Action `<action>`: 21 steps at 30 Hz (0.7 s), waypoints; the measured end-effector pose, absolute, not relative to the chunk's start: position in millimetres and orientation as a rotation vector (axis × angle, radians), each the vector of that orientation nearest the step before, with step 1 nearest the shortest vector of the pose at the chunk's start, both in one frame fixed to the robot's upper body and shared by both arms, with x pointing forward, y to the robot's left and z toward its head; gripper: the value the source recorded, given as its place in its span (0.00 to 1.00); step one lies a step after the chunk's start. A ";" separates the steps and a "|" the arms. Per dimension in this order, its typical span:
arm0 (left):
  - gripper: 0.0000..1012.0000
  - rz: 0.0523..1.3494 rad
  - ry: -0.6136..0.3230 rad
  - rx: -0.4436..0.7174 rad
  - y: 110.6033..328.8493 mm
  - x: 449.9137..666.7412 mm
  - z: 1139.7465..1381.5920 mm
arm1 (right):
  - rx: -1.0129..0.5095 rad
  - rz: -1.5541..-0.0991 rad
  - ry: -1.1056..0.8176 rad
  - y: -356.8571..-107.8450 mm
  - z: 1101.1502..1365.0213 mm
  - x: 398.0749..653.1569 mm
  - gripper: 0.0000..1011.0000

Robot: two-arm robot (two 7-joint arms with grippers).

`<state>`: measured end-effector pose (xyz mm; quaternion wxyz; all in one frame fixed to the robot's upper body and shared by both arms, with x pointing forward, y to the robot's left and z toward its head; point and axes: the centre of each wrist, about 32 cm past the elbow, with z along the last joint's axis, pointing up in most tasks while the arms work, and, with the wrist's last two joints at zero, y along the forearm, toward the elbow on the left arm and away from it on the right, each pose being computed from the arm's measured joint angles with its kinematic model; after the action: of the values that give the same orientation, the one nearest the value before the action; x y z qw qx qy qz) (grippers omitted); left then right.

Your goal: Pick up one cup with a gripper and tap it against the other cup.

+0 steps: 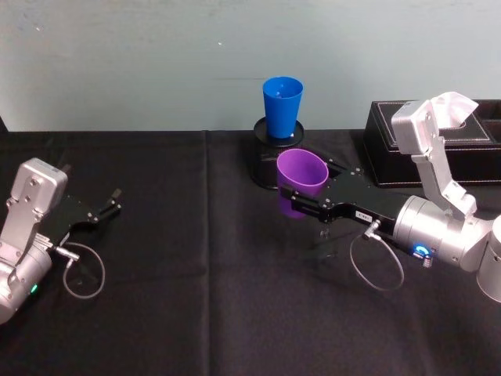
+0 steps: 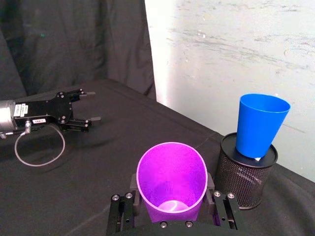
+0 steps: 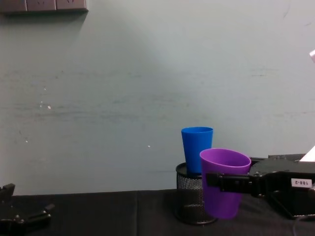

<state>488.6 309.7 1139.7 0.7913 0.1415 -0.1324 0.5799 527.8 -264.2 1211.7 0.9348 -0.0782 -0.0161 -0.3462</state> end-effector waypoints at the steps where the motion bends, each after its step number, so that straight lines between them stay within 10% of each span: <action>1: 0.99 1.248 -0.285 0.304 309.7 488.6 1139.8 | -0.160 -0.708 -0.033 -264.1 1211.7 527.8 0.72; 21: 0.99 1.248 -0.285 0.304 309.7 488.6 1139.8 | -0.160 -0.708 -0.033 -264.2 1211.7 527.8 0.72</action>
<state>488.6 309.7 1139.8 0.7913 0.1415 -0.1324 0.5800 527.8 -264.2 1211.7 0.9348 -0.0782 -0.0161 -0.3461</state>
